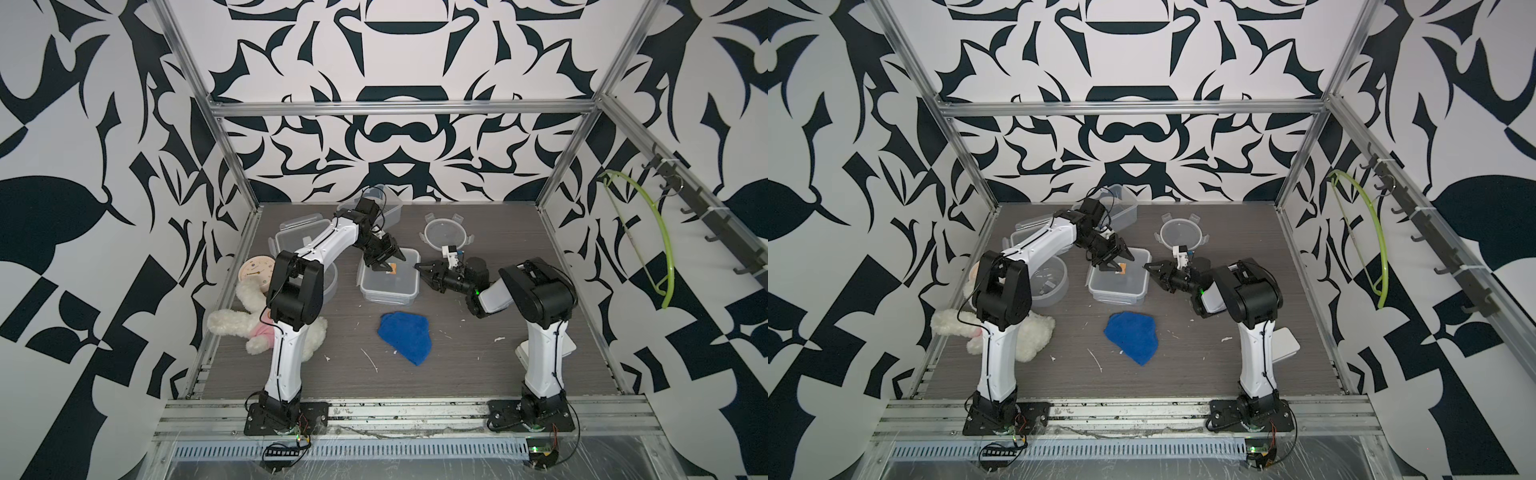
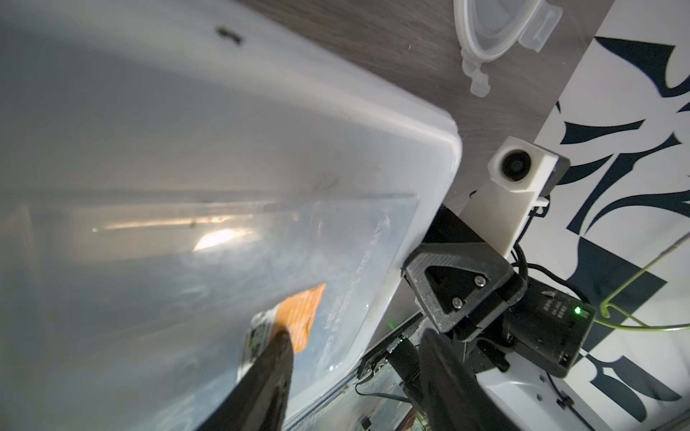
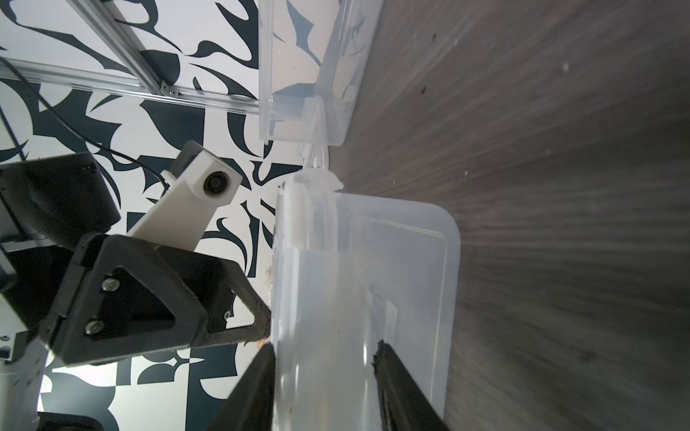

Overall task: Wipe the insides of the lunch boxes
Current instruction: Open the fastener of the lunch box.

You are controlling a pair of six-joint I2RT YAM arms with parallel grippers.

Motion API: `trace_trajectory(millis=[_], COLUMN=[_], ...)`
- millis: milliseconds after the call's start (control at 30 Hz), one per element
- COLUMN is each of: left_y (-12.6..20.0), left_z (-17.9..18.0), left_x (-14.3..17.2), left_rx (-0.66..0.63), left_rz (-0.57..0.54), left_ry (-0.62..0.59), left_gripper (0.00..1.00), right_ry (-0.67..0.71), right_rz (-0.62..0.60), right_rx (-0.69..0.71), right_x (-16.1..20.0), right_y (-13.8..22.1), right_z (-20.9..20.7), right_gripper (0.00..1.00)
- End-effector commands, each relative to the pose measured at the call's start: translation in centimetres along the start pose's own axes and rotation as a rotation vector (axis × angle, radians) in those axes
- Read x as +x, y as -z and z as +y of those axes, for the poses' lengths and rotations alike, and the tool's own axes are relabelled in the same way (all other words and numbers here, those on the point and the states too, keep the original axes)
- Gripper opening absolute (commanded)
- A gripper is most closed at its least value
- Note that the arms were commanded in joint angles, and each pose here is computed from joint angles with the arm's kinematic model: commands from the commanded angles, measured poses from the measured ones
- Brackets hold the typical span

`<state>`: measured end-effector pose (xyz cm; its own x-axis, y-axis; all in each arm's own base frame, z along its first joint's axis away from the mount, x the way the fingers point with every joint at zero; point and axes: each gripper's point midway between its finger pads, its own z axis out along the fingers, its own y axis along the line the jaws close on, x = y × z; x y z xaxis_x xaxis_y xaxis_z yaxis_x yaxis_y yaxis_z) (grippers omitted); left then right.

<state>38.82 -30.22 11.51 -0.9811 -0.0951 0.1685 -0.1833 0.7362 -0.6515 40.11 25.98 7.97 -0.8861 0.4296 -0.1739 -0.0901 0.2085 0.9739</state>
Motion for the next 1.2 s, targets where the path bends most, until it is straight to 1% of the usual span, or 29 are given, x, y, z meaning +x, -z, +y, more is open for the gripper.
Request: trace_trajectory(millis=[0,100,133,200,267,300,333,367,400,500,567,633,700,733,800,833,867,933,1000,1033,1100,1167], left_y=[-4.9,-6.1,-6.5,-6.9,-7.3,-7.4,-7.6,-7.8,-8.0,-8.5,-8.8,-8.9,-9.0,-9.1,-9.3,-9.4,-9.5,-9.7,-9.6,-9.5,-9.0,-7.9], left_z=[5.2,5.6,5.7,6.0,6.4,6.4,6.6,6.8,7.0,7.5,7.7,7.9,8.1,8.2,8.5,8.6,8.7,8.9,8.8,8.6,7.9,6.5], left_x=[-1.5,-1.9,-2.0,-2.1,-2.1,-2.1,-2.0,-2.1,-2.0,-1.9,-1.7,-1.6,-1.5,-1.5,-1.3,-1.3,-1.2,-1.1,-1.1,-1.2,-1.3,-1.7], left_rx=[-0.112,-0.090,-0.084,-0.081,-0.083,-0.084,-0.084,-0.083,-0.084,-0.080,-0.077,-0.076,-0.077,-0.075,-0.074,-0.073,-0.071,-0.072,-0.069,-0.066,-0.060,-0.050], left_rz=[0.024,0.033,0.038,0.044,0.049,0.050,0.053,0.055,0.060,0.069,0.073,0.074,0.076,0.077,0.082,0.083,0.086,0.090,0.090,0.086,0.081,0.069], left_ry=[0.045,0.064,0.072,0.078,0.083,0.084,0.087,0.091,0.094,0.107,0.112,0.114,0.116,0.117,0.124,0.125,0.127,0.134,0.131,0.128,0.117,0.098], left_gripper=[0.58,0.58,0.59,0.59,0.58,0.58,0.58,0.58,0.58,0.58,0.58,0.58,0.58,0.58,0.58,0.58,0.58,0.58,0.58,0.58,0.58,0.58], right_ry=[0.095,0.087,0.083,0.076,0.067,0.067,0.065,0.063,0.065,0.084,0.135,0.202,0.294,0.334,0.369,0.377,0.389,0.400,0.405,0.405,0.426,0.454], right_rz=[0.061,0.064,0.065,0.066,0.066,0.067,0.069,0.073,0.077,0.099,0.114,0.149,0.211,0.227,0.262,0.269,0.275,0.274,0.269,0.270,0.253,0.232], right_rx=[-0.098,-0.104,-0.111,-0.130,-0.137,-0.138,-0.134,-0.128,-0.117,-0.042,0.054,0.237,0.496,0.593,0.747,0.793,0.829,0.856,0.845,0.823,0.762,0.726], right_x=[0.2,-0.1,-0.2,-0.2,-0.4,-0.4,-0.4,-0.4,-0.3,0.0,0.1,0.6,1.2,1.2,1.0,0.8,0.7,0.5,0.5,0.6,0.5,0.0], right_y=[-1.4,-2.0,-2.2,-2.6,-2.7,-2.8,-2.9,-2.9,-3.0,-3.0,-2.7,-2.0,-0.6,0.0,1.5,2.0,2.4,2.8,2.8,2.6,2.2,2.3], right_z=[3.8,3.4,3.4,3.4,3.3,3.3,3.2,3.2,3.0,2.5,2.4,1.1,-0.3,-0.7,-1.2,-1.3,-1.4,-1.3,-0.8,-0.4,1.4,3.3], right_gripper=[0.45,0.45,0.44,0.38,0.26,0.22,0.14,0.04,0.00,0.00,0.00,0.00,0.00,0.00,0.00,0.00,0.00,0.00,0.00,0.03,0.20,0.31])
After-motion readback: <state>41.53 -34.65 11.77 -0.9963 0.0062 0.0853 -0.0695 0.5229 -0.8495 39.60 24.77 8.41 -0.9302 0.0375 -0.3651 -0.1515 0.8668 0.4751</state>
